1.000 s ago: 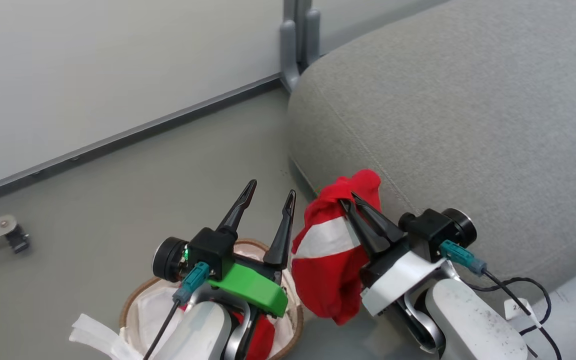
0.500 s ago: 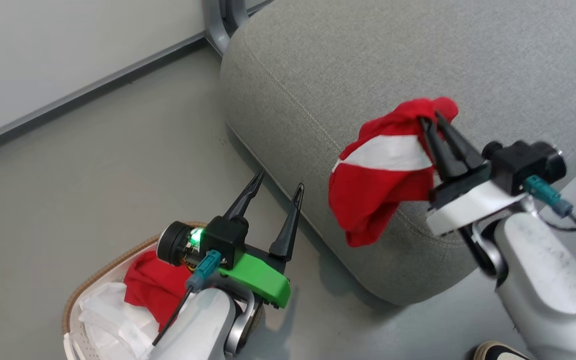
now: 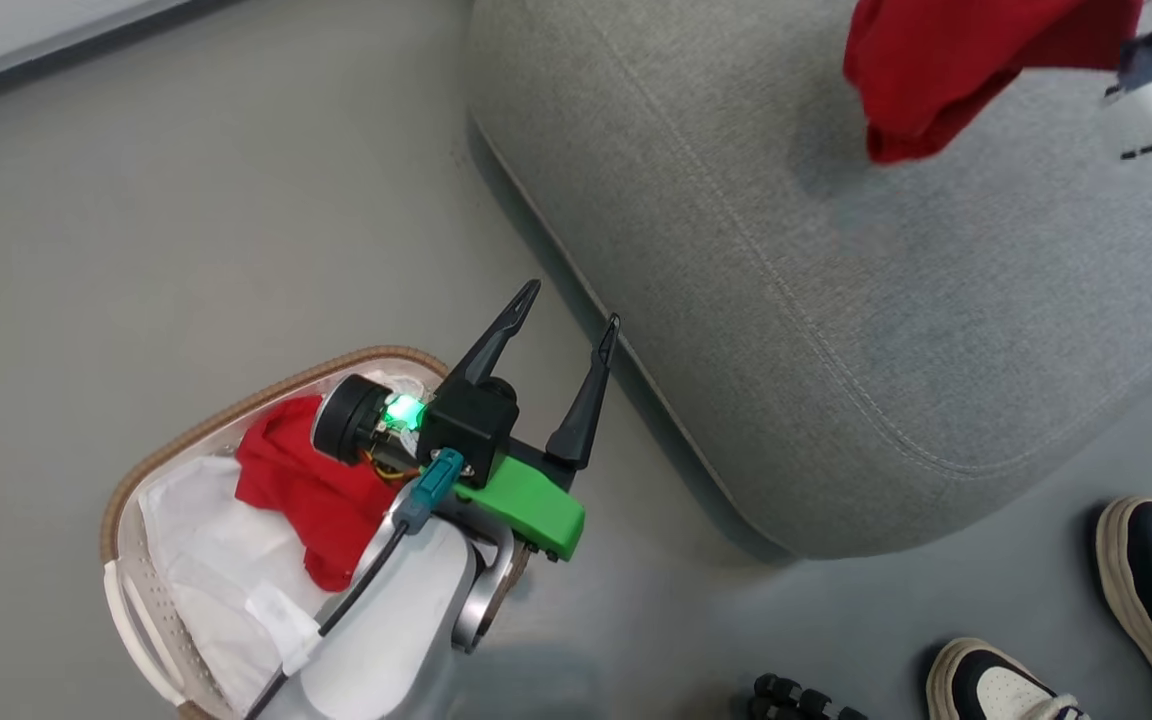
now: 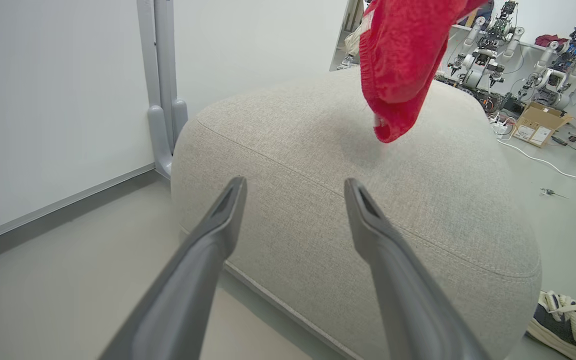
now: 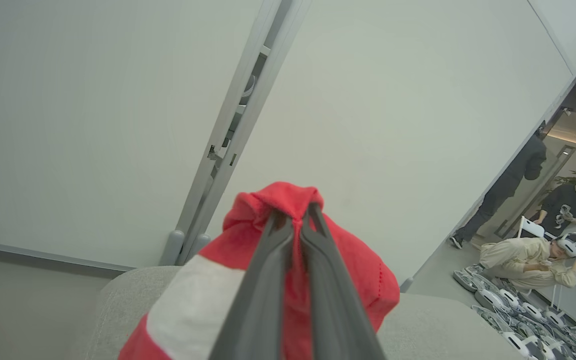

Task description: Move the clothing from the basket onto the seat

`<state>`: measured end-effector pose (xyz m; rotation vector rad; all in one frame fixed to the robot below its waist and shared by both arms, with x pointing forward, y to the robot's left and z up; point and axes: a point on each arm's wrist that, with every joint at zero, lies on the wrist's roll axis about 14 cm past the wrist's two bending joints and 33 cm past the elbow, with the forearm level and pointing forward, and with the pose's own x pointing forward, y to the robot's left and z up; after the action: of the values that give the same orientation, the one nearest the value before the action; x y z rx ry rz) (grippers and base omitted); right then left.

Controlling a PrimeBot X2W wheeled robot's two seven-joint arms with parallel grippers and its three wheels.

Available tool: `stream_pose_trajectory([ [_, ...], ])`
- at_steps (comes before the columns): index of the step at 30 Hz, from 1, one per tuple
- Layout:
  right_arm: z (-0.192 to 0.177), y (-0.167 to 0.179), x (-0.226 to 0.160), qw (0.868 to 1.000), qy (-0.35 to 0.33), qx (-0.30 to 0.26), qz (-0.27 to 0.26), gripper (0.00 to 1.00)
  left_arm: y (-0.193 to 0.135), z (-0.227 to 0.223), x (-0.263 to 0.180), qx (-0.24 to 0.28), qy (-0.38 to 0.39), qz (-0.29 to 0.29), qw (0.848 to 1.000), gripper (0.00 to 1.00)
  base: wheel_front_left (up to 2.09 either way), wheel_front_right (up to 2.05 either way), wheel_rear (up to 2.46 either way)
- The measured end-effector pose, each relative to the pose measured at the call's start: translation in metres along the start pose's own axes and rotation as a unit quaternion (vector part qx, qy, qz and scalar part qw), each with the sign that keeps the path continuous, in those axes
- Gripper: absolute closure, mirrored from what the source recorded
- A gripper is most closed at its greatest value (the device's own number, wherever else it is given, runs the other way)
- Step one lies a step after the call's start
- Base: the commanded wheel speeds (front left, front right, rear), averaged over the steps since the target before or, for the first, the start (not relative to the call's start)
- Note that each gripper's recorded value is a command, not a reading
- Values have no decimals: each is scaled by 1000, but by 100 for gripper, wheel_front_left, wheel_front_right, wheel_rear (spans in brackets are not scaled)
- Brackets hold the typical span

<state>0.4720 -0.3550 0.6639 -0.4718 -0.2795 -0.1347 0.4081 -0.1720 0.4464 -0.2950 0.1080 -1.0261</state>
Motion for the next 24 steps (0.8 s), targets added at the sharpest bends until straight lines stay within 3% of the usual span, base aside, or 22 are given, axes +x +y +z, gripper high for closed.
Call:
stream_pose_trajectory([
  [10,-33,2,62,1000,15,-21,-7,100,44,-17,-7,-5,7,47,999,0,0,0,0],
  [20,-128,-6,69,991,116,-26,-68,100,87,-44,-29,-16,31,108,994,0,0,0,0],
  [24,-177,18,52,982,177,-12,-61,100,99,-52,-39,-18,41,129,991,0,0,0,0],
])
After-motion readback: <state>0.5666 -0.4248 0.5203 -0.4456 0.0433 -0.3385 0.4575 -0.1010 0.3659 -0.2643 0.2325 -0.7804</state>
